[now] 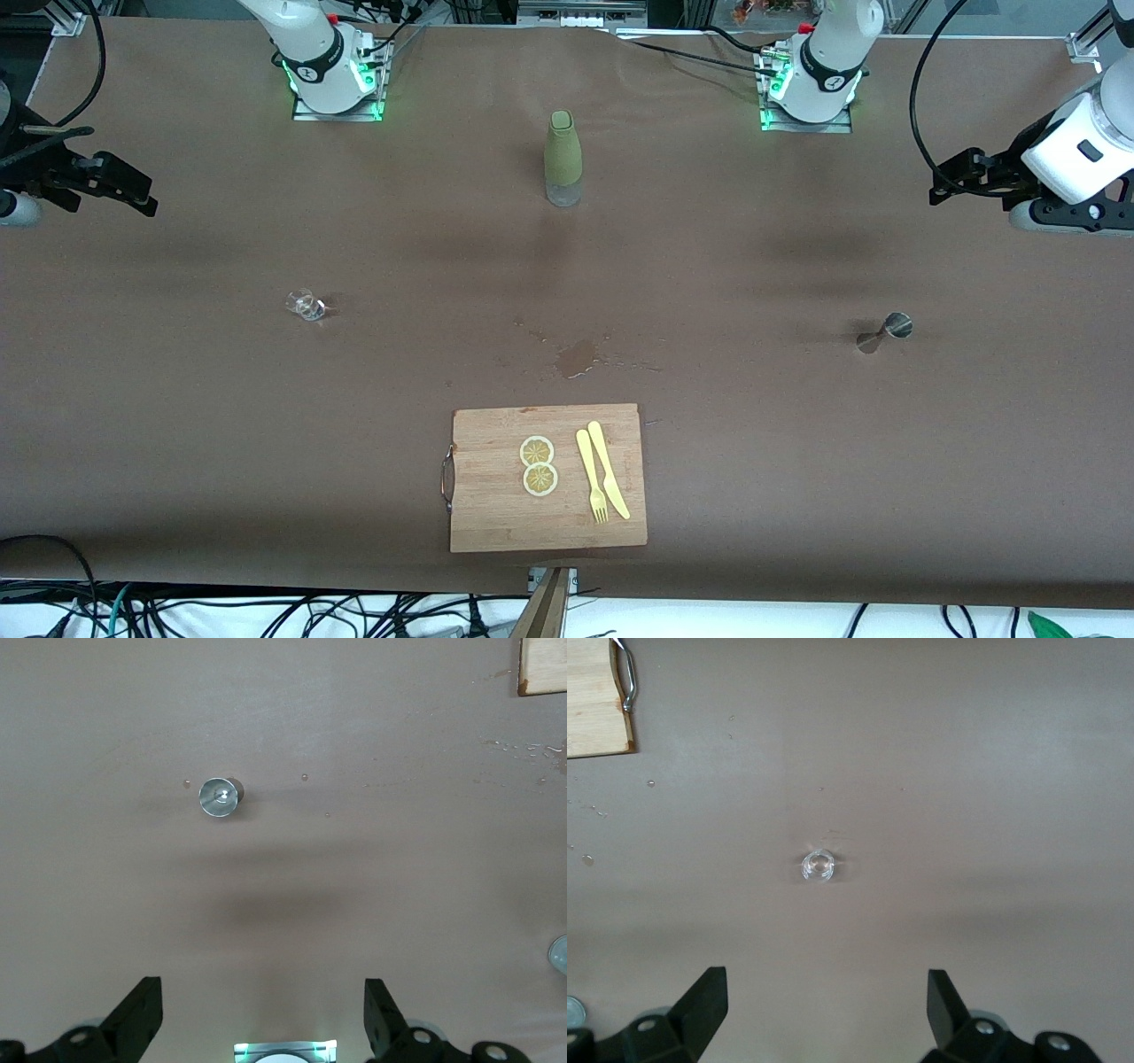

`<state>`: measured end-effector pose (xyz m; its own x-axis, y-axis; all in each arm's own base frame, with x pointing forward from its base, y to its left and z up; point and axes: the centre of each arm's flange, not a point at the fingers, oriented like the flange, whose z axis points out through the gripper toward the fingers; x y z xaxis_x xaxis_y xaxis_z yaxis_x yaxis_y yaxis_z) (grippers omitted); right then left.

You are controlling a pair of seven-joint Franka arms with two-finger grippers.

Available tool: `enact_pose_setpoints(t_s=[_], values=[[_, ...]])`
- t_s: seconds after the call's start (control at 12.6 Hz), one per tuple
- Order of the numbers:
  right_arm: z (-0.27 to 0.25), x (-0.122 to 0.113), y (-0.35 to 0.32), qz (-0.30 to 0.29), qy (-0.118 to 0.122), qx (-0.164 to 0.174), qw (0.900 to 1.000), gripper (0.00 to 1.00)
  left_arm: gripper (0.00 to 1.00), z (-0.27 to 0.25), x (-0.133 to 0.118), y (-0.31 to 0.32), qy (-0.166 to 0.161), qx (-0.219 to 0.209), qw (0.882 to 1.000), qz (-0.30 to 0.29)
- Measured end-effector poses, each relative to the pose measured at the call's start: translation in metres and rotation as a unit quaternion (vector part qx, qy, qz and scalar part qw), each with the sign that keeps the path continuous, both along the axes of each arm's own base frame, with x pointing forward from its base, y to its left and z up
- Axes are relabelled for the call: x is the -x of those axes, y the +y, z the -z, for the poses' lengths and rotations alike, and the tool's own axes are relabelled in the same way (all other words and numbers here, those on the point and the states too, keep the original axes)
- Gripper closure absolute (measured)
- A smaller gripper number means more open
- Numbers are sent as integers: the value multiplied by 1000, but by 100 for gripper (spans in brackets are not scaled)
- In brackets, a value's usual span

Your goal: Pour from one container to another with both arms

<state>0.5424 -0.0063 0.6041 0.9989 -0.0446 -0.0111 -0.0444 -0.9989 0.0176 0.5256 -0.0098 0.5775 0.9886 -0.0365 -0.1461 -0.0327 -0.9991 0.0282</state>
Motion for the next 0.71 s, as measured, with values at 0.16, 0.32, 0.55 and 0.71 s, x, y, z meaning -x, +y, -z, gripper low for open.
enact_pose_setpoints(t_s=[0.16,0.32,0.55,0.71], values=[[0,0,0,0,0,0,1000,0,0,0,0,2,-1,0,1000,-2],[0,0,0,0,0,0,1000,0,0,-1,-1,6,-4,2,1000,8],[0,0,0,0,0,0,1000,0,0,1,-3,41,-12,17,999,35],[0,0,2,-3,0,0,1000,0,0,8,-3,83,-17,56,997,47]])
